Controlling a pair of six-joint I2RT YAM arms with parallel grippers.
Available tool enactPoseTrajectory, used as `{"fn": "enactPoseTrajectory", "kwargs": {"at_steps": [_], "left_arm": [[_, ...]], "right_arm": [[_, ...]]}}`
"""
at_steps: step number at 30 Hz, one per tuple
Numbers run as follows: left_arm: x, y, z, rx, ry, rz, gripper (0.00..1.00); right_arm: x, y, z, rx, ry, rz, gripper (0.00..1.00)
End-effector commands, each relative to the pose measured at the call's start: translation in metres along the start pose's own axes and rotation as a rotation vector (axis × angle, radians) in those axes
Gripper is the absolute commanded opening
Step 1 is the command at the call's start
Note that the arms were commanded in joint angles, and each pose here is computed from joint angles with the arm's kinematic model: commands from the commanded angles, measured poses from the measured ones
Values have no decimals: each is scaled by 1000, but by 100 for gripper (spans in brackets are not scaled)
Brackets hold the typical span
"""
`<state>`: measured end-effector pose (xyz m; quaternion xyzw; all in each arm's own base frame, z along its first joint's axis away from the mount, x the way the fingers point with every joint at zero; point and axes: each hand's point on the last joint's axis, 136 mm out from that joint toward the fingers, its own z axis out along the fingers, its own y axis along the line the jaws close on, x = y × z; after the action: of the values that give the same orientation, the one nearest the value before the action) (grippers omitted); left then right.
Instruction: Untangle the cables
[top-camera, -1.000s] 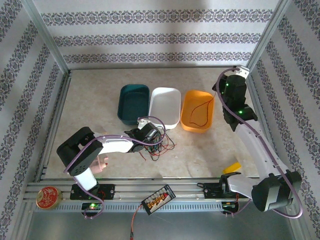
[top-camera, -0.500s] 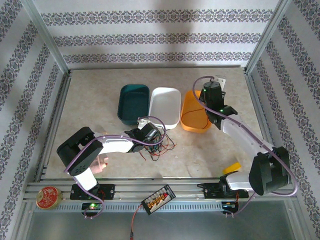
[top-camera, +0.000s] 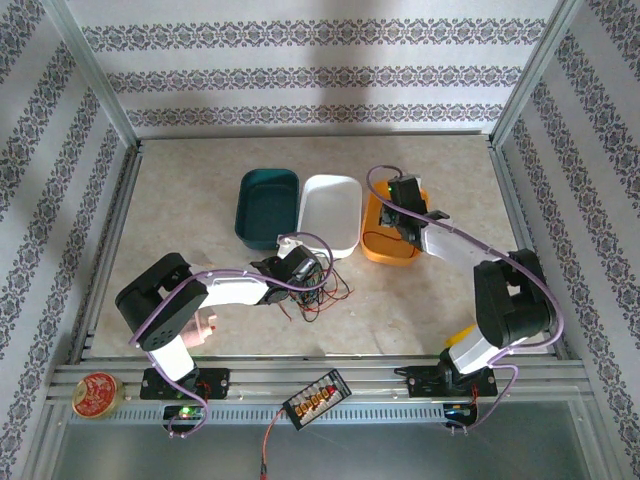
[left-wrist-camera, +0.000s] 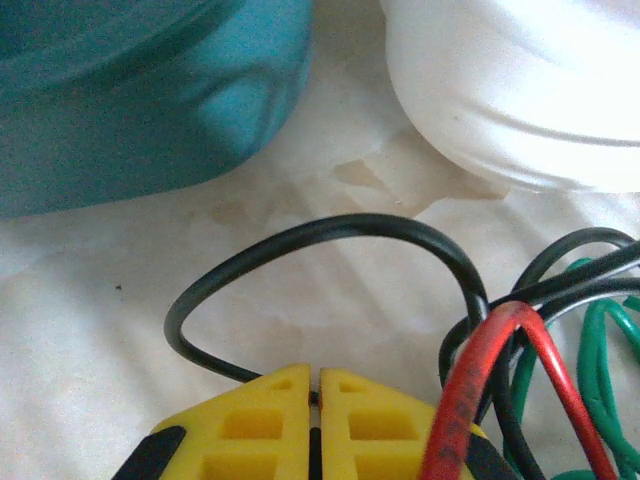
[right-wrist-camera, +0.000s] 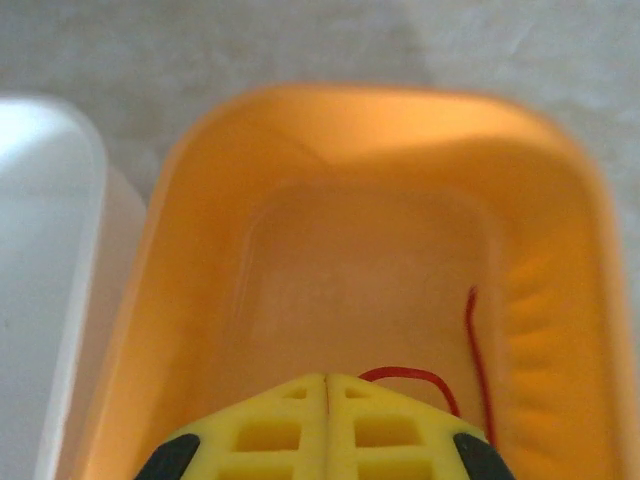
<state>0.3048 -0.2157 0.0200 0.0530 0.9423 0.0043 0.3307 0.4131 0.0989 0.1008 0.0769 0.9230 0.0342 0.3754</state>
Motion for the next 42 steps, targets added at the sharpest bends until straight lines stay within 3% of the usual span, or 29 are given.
{"fn": "enactPoseTrajectory", "kwargs": {"at_steps": [1,10,11,15,18,25,29,33,38,40,42], "left_arm": [[26,-11,3,24,92,66,0],[26,-7,2,11,83,52,0],[26,-7,1,11,82,52,0],[25,-7,1,9,79,49,0],[24,-7,-1,9,72,42,0],[21,-6,-3,11,58,29,0],[19,-7,-5,21,47,23,0],[18,-7,-5,26,40,16,0],[16,-8,-6,34,29,6,0],[16,-8,-6,34,27,5,0],[16,-8,-5,33,26,5,0]], "right_arm": [[26,3,13,-48,94,67,0],[31,10,26,-112,142,142,1],[28,10,24,-116,133,151,5],[13,8,10,-131,90,186,41],[1,5,-3,-142,50,200,52],[-23,3,-35,-176,-33,185,58],[-21,18,-60,-267,-36,138,57],[15,59,-91,-467,40,58,55],[97,114,-124,-688,235,-120,53],[131,128,-131,-746,324,-198,49],[152,127,-128,-701,376,-292,48]]}}
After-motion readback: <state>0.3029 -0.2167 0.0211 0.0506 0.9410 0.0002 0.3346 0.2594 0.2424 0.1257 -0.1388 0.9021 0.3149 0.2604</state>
